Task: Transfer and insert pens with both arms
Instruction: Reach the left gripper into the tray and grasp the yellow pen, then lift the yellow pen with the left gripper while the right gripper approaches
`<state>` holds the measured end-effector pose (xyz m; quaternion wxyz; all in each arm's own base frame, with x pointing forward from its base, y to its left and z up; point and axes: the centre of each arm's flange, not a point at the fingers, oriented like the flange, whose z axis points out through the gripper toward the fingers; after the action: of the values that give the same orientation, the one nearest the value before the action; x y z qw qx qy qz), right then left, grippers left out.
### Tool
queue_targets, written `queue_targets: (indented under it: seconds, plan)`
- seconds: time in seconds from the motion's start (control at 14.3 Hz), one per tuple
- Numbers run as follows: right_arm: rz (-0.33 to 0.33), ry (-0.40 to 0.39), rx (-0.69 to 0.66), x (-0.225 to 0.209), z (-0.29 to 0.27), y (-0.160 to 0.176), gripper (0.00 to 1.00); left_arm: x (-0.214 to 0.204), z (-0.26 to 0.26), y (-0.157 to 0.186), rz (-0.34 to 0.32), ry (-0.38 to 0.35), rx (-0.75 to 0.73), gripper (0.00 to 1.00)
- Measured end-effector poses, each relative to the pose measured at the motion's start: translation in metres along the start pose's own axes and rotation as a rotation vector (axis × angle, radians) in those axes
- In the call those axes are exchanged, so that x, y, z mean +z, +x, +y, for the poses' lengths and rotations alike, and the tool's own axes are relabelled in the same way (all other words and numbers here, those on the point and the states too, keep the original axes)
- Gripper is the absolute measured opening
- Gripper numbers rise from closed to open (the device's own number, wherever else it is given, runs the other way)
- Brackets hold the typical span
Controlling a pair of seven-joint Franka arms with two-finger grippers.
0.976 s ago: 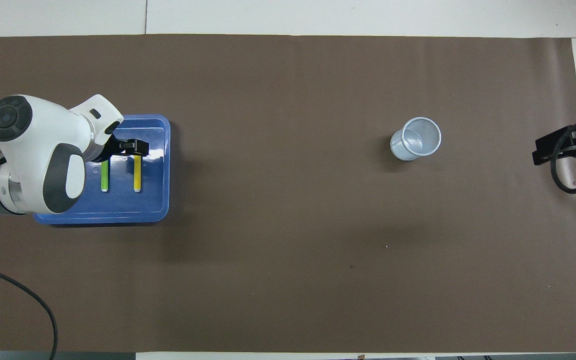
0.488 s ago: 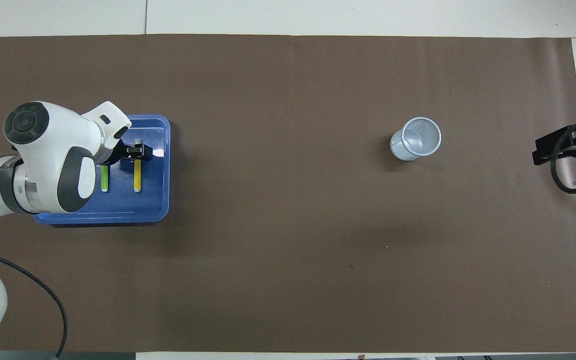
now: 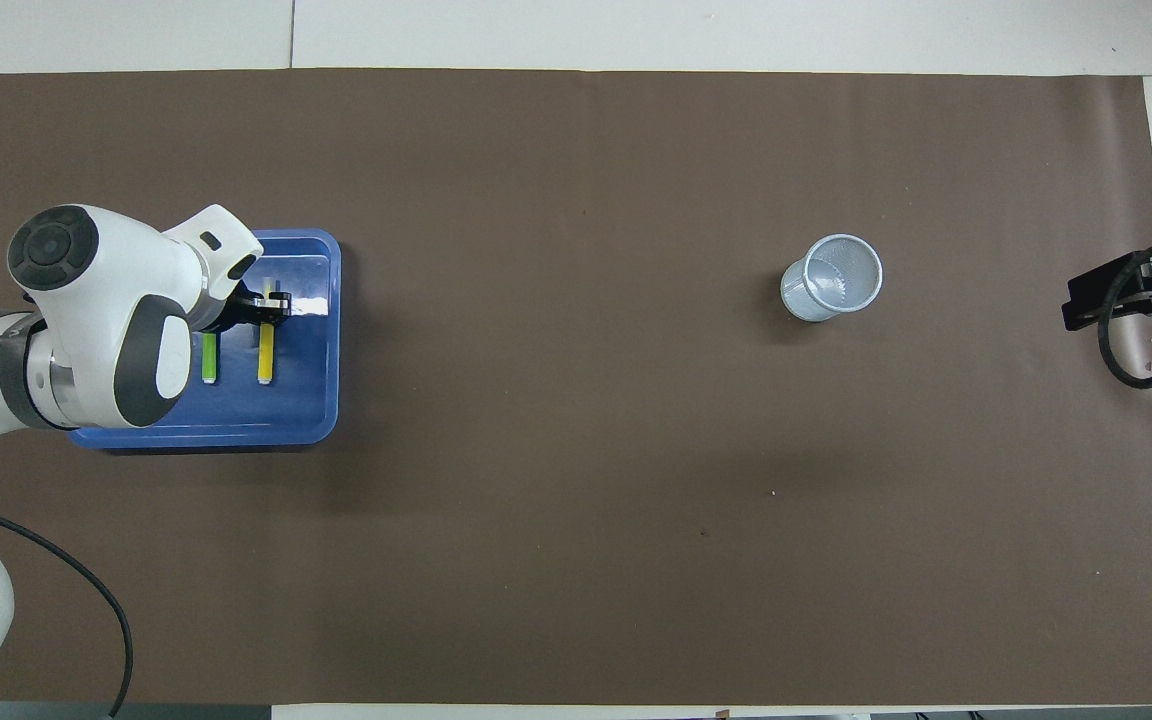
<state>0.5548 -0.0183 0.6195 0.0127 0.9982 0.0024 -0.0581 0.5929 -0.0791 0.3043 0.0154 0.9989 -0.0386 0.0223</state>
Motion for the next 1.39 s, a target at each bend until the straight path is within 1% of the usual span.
queue_targets:
  seconds: [0.07, 0.21, 0.35, 0.49, 0.56, 0.63, 0.7, 0.84, 0.98, 1.12, 1.25, 1.39]
  plan:
    - [0.009, 0.003, -0.007, -0.001, -0.004, 0.001, 1.00, -0.002, 0.001, 0.000, 0.002, 0.000, 0.001, 0.17]
    - [0.052, 0.006, -0.024, -0.004, -0.013, 0.006, 1.00, -0.014, 0.002, 0.002, 0.009, -0.001, -0.004, 0.17]
    - [0.060, 0.005, -0.044, -0.003, -0.023, 0.007, 1.00, -0.043, 0.004, 0.002, 0.007, -0.002, -0.056, 0.17]
    - [0.053, 0.010, -0.062, 0.000, -0.032, 0.007, 1.00, -0.082, 0.008, 0.002, -0.002, -0.004, -0.154, 0.17]
    - [0.049, 0.034, -0.070, 0.002, -0.038, 0.007, 1.00, -0.100, 0.012, 0.000, -0.012, -0.005, -0.213, 0.17]
    - [0.047, 0.086, -0.077, 0.002, -0.045, 0.006, 1.00, -0.116, 0.018, 0.000, -0.016, -0.011, -0.270, 0.17]
    - [0.046, 0.164, -0.079, 0.003, -0.051, 0.006, 1.00, -0.127, 0.029, 0.001, -0.018, -0.026, -0.317, 0.17]
    - [0.055, 0.325, -0.047, 0.001, -0.056, 0.007, 1.00, -0.135, 0.058, 0.000, -0.023, -0.049, -0.399, 0.17]
    - [0.069, 0.447, 0.013, -0.003, -0.064, 0.010, 1.00, -0.139, 0.089, -0.002, -0.034, -0.084, -0.525, 0.17]
    - [0.082, 0.583, 0.085, 0.002, -0.076, 0.011, 1.00, -0.147, 0.122, -0.004, -0.055, -0.139, -0.674, 0.17]
    - [0.092, 0.736, 0.168, 0.022, -0.082, 0.008, 1.00, -0.159, 0.154, -0.005, -0.082, -0.202, -0.805, 0.17]
    - [0.076, 0.825, 0.222, 0.043, -0.084, -0.001, 1.00, -0.170, 0.186, -0.005, -0.101, -0.279, -0.936, 0.17]
